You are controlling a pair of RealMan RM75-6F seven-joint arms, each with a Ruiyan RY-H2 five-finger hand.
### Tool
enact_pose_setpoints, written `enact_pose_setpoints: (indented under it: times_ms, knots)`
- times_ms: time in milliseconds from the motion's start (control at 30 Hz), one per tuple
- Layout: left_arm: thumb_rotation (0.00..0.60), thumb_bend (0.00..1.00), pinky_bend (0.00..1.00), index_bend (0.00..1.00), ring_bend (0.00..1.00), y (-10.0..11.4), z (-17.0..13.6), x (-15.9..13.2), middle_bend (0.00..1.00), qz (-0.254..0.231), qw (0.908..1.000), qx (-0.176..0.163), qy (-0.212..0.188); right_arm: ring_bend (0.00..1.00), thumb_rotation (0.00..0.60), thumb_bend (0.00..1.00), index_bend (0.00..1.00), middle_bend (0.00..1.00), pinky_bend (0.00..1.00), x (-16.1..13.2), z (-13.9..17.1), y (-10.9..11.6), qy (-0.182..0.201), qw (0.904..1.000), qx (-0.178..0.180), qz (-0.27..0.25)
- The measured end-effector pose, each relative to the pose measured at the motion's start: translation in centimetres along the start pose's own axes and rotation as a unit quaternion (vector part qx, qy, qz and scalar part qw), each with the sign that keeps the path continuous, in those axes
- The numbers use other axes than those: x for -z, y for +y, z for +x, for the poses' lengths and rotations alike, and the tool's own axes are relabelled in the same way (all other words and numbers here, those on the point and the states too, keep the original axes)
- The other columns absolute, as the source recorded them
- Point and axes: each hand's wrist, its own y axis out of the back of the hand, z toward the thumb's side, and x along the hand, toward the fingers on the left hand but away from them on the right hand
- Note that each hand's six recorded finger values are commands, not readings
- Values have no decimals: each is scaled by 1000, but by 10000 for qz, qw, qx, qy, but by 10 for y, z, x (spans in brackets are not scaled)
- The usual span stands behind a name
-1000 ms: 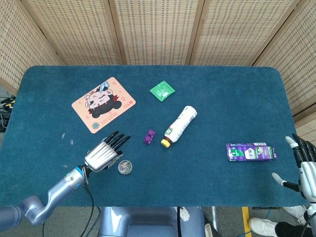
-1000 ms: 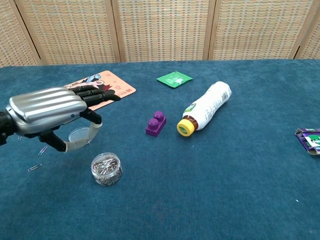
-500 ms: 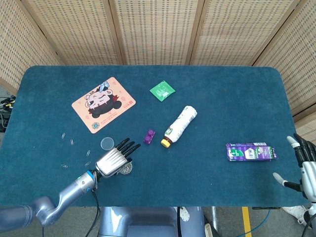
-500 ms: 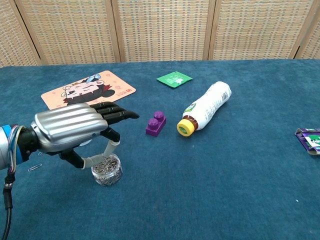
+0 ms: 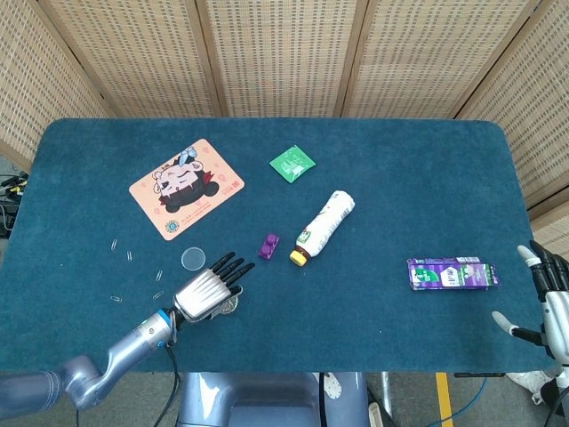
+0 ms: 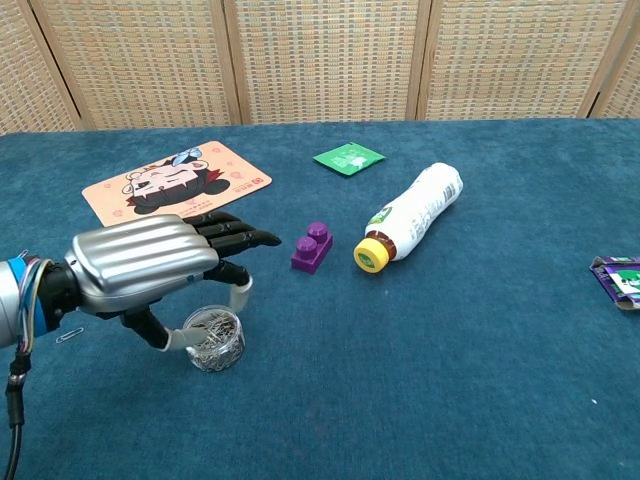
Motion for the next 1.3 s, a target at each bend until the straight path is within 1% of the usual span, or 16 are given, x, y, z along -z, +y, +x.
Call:
enact_pose_setpoints:
  times_ms: [33,167,200,233,267,333,400,500,600,733,867,1067,1300]
  knots:
    - [600,149,0,0,0,1,0,0,0,-11,10000,-15,-1,0,600,0,48,0,0,0,0,0,0,10000,0,-4]
    - [600,133,0,1,0,9,-3,4,0,-77,9999,-153,19,0,600,0,48,0,0,0,0,0,1,10000,7,-9]
    - [600,133,0,22,0,11,-4,6,0,-87,9998,-181,32,0,600,0,48,0,0,0,0,0,4,10000,5,-9]
    - [600,133,0,54,0,13,-5,8,0,-91,9997,-204,48,0,600,0,48,0,0,0,0,0,7,10000,4,-8]
    - [600,138,0,129,0,16,-7,12,0,-89,9997,-232,77,0,600,0,48,0,0,0,0,0,12,10000,2,-7]
    - [600,169,0,309,0,20,-11,18,0,-78,9995,-278,137,0,600,0,48,0,0,-1,0,0,15,10000,2,-7]
    - [600,209,0,394,0,24,-17,26,0,-62,9992,-328,238,0,600,0,48,0,0,-1,0,0,15,10000,4,-10]
    - [600,257,0,460,0,26,-31,45,0,-45,9983,-322,484,0,600,0,49,0,0,-1,0,0,23,10000,4,-17]
    - [600,293,0,518,0,22,-54,69,0,-108,9962,-187,845,0,600,0,48,0,0,-2,1,0,39,10000,5,-23]
    - [600,337,0,544,0,9,-85,94,0,-315,9913,32,1274,0,600,0,48,0,0,-3,2,0,58,10000,-2,-27]
    - [600,355,0,560,0,-12,-118,113,0,-434,9854,272,1622,0,600,0,49,0,0,-4,2,0,79,10000,-3,-22]
    - [600,363,0,560,0,-42,-156,132,0,-489,9771,588,1986,0,600,0,49,0,0,-6,3,-1,102,9999,-11,-5]
    - [600,368,0,560,0,-69,-184,143,0,-680,9679,769,2295,0,600,0,48,0,0,-6,3,-1,109,9999,-19,-2]
